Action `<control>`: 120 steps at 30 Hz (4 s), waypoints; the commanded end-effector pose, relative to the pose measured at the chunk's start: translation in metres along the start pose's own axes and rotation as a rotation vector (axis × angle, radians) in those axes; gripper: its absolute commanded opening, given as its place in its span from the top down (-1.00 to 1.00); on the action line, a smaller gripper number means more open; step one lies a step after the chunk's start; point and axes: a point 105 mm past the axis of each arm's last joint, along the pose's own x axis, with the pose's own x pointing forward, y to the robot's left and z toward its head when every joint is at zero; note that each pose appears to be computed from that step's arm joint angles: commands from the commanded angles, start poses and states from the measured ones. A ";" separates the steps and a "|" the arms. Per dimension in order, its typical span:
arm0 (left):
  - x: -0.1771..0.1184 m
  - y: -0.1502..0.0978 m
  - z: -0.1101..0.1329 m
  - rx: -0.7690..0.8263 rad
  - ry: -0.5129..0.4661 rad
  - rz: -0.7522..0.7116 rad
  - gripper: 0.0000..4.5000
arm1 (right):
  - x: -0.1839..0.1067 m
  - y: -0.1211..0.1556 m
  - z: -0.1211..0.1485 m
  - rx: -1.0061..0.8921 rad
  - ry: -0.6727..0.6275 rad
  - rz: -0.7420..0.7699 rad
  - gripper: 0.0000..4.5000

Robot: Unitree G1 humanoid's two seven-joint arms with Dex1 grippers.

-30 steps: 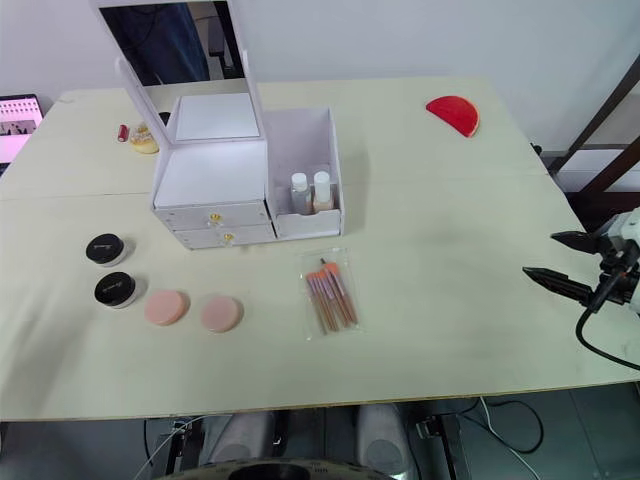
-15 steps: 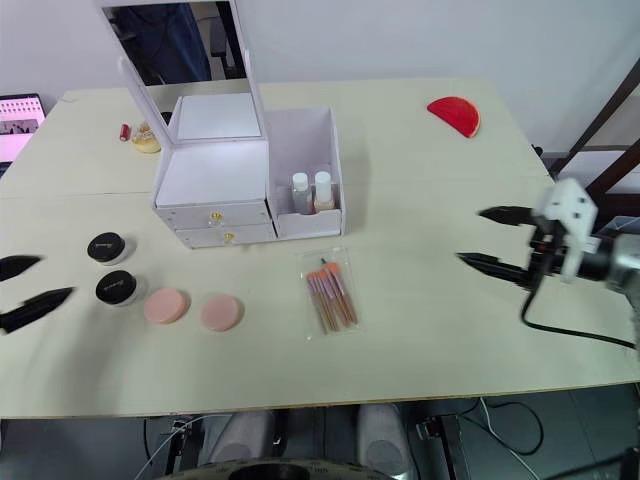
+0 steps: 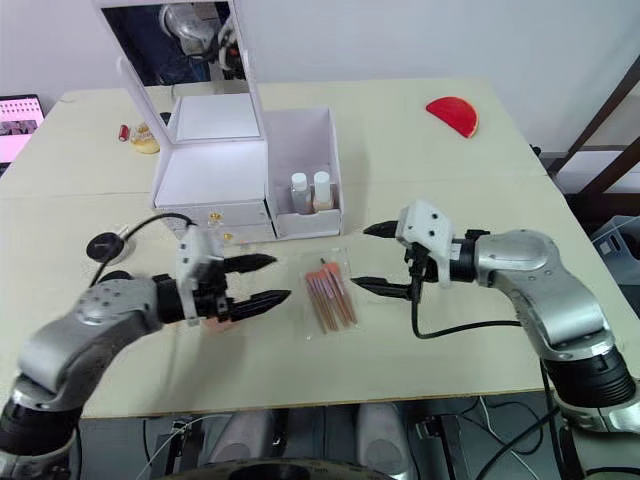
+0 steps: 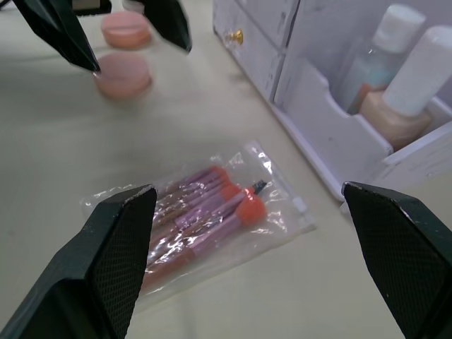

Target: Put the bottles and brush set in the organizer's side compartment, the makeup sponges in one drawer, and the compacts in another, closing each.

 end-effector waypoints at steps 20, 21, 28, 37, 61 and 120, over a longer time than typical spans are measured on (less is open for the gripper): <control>0.053 -0.003 -0.045 0.039 0.114 -0.106 0.98 | 0.022 -0.008 -0.015 0.655 0.285 0.203 -1.00; 0.054 -0.003 -0.045 0.039 0.110 -0.107 0.98 | 0.022 -0.006 -0.019 0.689 0.318 0.213 -1.00; 0.052 -0.002 -0.064 0.071 0.200 -0.112 0.98 | 0.031 -0.013 -0.036 0.914 0.359 0.203 -1.00; 0.047 -0.004 -0.073 0.101 0.248 -0.124 0.98 | 0.056 -0.003 -0.042 1.018 0.386 0.240 -1.00; 0.043 -0.004 -0.074 0.090 0.253 -0.129 1.00 | 0.075 -0.004 -0.035 1.096 0.315 0.255 0.99; -0.089 0.017 0.103 0.057 -0.295 0.441 -1.00 | 0.072 -0.137 0.140 0.171 -0.472 -0.085 1.00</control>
